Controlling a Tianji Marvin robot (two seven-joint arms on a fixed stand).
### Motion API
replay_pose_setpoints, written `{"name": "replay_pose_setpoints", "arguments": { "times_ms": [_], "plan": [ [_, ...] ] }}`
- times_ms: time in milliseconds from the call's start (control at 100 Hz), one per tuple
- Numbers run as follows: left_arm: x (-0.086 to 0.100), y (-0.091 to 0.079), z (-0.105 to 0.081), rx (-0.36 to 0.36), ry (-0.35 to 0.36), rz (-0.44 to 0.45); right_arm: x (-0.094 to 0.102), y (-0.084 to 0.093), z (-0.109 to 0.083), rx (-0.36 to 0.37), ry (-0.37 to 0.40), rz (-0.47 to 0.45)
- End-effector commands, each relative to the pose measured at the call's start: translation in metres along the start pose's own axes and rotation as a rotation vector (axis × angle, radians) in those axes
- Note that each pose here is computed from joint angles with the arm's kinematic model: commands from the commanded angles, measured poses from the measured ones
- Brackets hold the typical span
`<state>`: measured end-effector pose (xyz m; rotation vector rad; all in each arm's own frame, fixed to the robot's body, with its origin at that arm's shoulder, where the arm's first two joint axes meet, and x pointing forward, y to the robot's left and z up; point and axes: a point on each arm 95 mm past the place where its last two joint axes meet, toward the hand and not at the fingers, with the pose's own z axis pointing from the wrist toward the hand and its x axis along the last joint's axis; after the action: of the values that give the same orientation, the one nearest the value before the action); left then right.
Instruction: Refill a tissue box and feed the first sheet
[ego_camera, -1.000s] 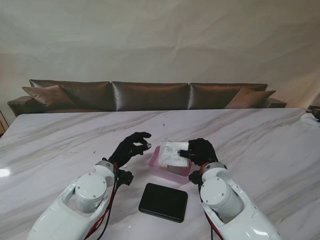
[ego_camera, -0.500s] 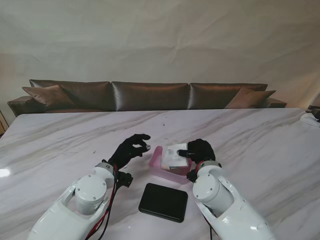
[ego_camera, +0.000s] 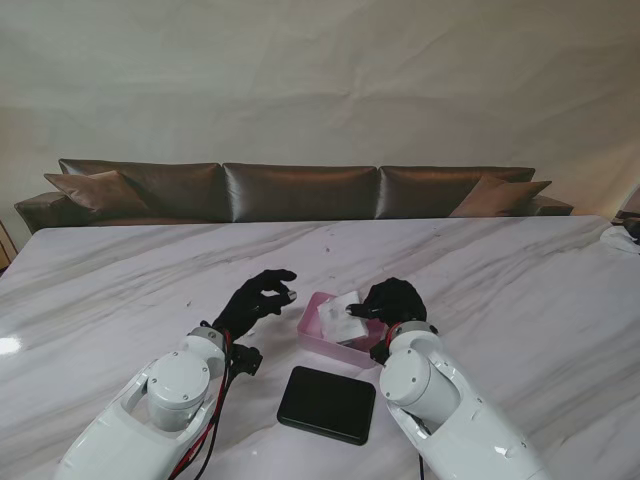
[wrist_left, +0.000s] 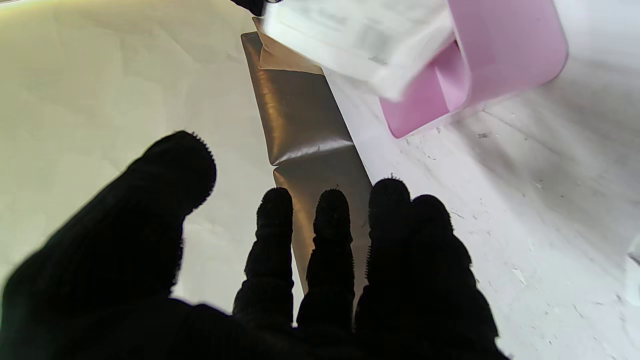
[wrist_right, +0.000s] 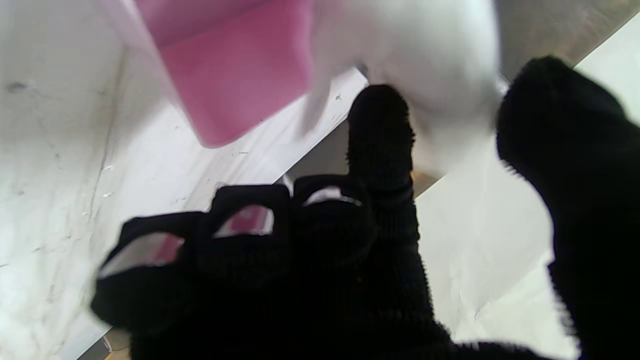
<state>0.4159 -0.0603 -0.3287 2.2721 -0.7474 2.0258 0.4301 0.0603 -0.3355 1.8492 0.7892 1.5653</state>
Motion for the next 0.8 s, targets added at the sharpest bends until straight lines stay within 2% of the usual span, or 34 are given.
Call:
{"name": "replay_pose_setpoints", "arguments": {
  "times_ms": [0,190,390,550,790],
  "plan": [
    [-0.004,0.000,-0.002,-0.011,-0.008,-0.006,0.001,-0.001,0.000,0.019,-0.001,-0.014],
    [-0.006,-0.002,-0.003,-0.006,-0.010,-0.010,-0.001,0.000,-0.002,0.036,0.000,-0.073],
    [-0.007,-0.003,-0.003,-0.005,-0.011,-0.012,-0.005,0.004,-0.003,0.019,-0.017,-0.100],
    [-0.008,-0.002,-0.002,-0.009,-0.017,-0.018,-0.006,0.005,-0.006,0.016,-0.021,-0.099],
    [-0.008,-0.001,-0.002,-0.009,-0.016,-0.024,-0.004,-0.002,-0.017,0.056,-0.009,-0.089]
  ]
}}
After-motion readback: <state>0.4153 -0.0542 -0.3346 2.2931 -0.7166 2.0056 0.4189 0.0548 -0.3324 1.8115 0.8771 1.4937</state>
